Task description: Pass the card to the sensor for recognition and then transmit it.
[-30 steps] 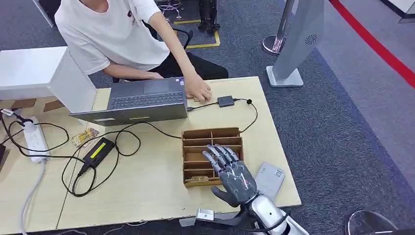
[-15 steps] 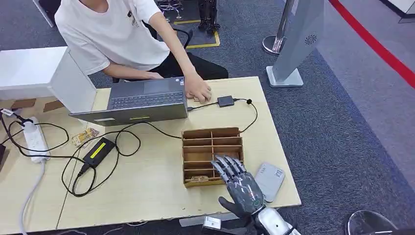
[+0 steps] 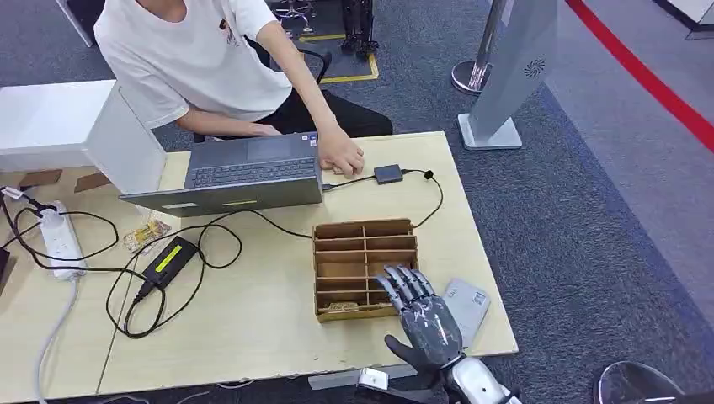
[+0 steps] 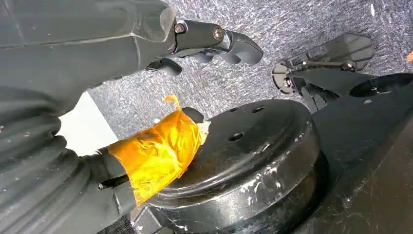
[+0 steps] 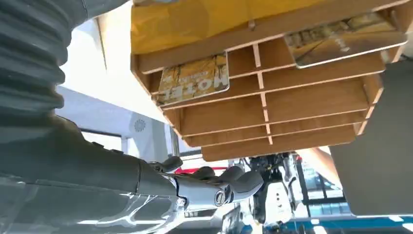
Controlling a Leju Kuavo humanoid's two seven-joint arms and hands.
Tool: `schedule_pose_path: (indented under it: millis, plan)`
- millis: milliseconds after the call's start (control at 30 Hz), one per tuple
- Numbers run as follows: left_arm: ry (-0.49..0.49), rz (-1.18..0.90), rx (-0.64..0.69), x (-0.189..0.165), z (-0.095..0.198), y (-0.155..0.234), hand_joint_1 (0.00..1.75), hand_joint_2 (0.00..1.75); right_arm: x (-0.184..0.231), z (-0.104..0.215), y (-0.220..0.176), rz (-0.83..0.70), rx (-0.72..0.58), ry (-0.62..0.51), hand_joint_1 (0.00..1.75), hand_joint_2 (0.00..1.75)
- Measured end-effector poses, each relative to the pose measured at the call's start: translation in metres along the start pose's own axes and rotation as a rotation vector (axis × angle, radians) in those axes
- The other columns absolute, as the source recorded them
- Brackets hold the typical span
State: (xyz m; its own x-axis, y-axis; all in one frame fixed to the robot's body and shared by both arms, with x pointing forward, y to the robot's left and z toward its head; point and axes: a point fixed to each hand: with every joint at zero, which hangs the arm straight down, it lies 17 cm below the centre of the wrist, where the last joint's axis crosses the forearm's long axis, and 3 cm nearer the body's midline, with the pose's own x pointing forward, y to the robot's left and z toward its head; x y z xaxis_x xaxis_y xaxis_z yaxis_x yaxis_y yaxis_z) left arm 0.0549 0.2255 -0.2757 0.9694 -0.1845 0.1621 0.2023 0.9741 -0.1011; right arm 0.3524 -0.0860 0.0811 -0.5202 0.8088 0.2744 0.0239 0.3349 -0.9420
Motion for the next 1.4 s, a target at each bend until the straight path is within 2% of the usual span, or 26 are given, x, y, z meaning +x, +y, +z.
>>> schedule_pose_path:
  millis: [367,1000,1400]
  plan:
    - [0.001,-0.009,-0.002,0.0,0.0,0.0,0.0,1.75,0.004,-0.013,-0.003,-0.006,-0.027,-0.003,0.0,1.75]
    - [0.001,-0.013,-0.003,0.0,0.0,-0.001,0.0,1.75,0.003,-0.016,-0.001,-0.007,-0.03,0.006,0.0,1.75]
    - [0.001,-0.015,-0.008,0.0,0.0,-0.001,0.0,1.75,-0.02,-0.022,-0.001,0.04,-0.053,0.048,0.0,1.75]
